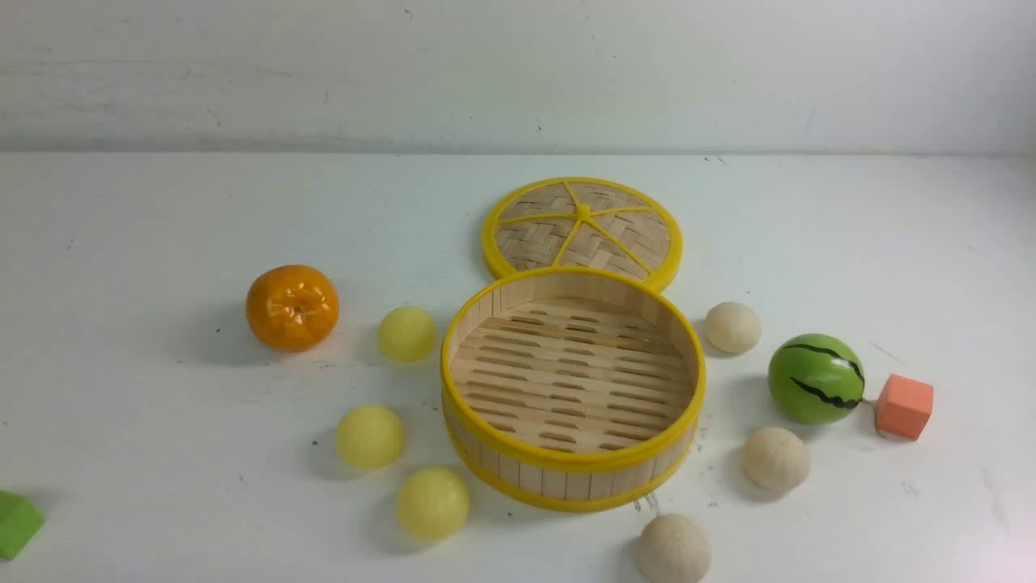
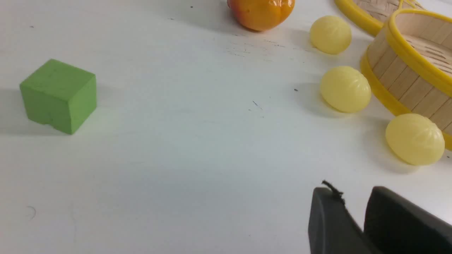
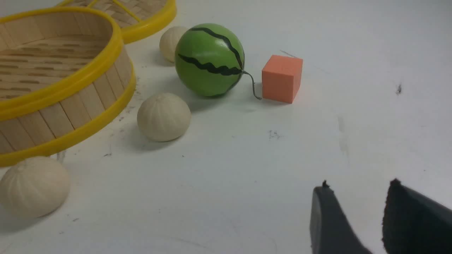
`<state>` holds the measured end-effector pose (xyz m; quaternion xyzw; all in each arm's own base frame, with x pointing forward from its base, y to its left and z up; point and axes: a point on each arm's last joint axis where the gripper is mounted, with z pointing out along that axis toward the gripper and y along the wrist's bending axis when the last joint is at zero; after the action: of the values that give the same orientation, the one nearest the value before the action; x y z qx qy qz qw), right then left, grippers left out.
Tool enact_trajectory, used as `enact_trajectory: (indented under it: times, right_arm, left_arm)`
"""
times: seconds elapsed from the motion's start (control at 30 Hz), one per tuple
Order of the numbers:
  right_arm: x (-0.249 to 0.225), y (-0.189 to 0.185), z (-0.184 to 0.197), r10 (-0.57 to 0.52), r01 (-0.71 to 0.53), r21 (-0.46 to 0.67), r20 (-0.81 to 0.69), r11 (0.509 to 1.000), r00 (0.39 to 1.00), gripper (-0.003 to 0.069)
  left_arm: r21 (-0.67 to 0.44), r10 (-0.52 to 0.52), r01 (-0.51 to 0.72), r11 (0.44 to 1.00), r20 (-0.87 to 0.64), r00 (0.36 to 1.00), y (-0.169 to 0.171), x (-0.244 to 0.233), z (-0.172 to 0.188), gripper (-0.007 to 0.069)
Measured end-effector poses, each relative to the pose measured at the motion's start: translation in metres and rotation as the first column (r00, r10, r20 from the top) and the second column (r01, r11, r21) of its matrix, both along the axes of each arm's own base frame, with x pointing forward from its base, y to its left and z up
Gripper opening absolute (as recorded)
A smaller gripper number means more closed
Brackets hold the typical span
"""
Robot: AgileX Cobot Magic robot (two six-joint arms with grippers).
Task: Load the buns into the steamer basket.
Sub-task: Use the left arm to grab a steamed stuffed bun
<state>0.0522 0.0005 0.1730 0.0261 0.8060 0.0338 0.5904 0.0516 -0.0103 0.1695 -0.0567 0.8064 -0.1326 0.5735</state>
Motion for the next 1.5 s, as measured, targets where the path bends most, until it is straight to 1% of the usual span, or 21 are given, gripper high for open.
enact_trajectory:
  times: [1.1, 1.13, 1.17, 1.2, 1.23, 1.27, 1.3, 1.37, 1.4, 1.47, 1.5]
  right_arm:
    - [0.000, 0.000, 0.000, 0.000, 0.000, 0.000, 0.000, 1.000, 1.000, 0.0239]
    - [0.000, 0.000, 0.000, 0.000, 0.000, 0.000, 0.000, 1.000, 1.000, 0.0239]
    - [0.000, 0.000, 0.000, 0.000, 0.000, 0.000, 0.000, 1.000, 1.000, 0.0239]
    - [0.000, 0.000, 0.000, 0.000, 0.000, 0.000, 0.000, 1.000, 1.000, 0.0239]
    - [0.000, 0.000, 0.000, 0.000, 0.000, 0.000, 0.000, 1.000, 1.000, 0.0239]
    - [0.000, 0.000, 0.000, 0.000, 0.000, 0.000, 0.000, 1.000, 1.000, 0.0239]
    - [0.000, 0.000, 0.000, 0.000, 0.000, 0.000, 0.000, 1.000, 1.000, 0.0239]
    - [0.000, 0.000, 0.000, 0.000, 0.000, 0.000, 0.000, 1.000, 1.000, 0.0239]
    - [0.000, 0.000, 0.000, 0.000, 0.000, 0.000, 0.000, 1.000, 1.000, 0.0239]
    - [0.000, 0.000, 0.000, 0.000, 0.000, 0.000, 0.000, 1.000, 1.000, 0.0239]
    - [0.000, 0.000, 0.000, 0.000, 0.000, 0.000, 0.000, 1.000, 1.000, 0.0239]
  left_arm:
    - [-0.009, 0.002, -0.002, 1.000, 0.012, 1.000, 0.000, 0.000, 0.001, 0.0183]
    - [-0.079, 0.011, -0.009, 0.997, 0.031, 0.999, -0.001, 0.001, 0.004, 0.0183]
    - [-0.206, 0.028, -0.019, 0.978, 0.044, 0.999, -0.003, 0.001, 0.007, 0.0183]
    - [-0.228, 0.031, -0.020, 0.974, 0.045, 0.998, -0.003, 0.002, 0.008, 0.0183]
    - [-0.311, 0.043, -0.025, 0.950, 0.050, 0.998, -0.004, 0.002, 0.010, 0.0183]
    - [-0.475, 0.068, -0.038, 0.879, 0.047, 0.997, -0.006, 0.002, 0.014, 0.0186]
    - [-0.572, 0.084, -0.045, 0.819, 0.043, 0.996, -0.006, 0.003, 0.016, 0.0187]
    - [-0.701, 0.117, -0.050, 0.711, 0.048, 0.992, -0.005, 0.003, 0.022, 0.0189]
    - [-0.727, 0.137, -0.048, 0.685, 0.063, 0.989, -0.004, 0.004, 0.024, 0.0190]
    - [-0.741, 0.162, -0.043, 0.670, 0.090, 0.983, -0.002, 0.004, 0.027, 0.0190]
    - [-0.746, 0.159, -0.038, 0.664, 0.091, 0.983, -0.002, 0.004, 0.029, 0.0188]
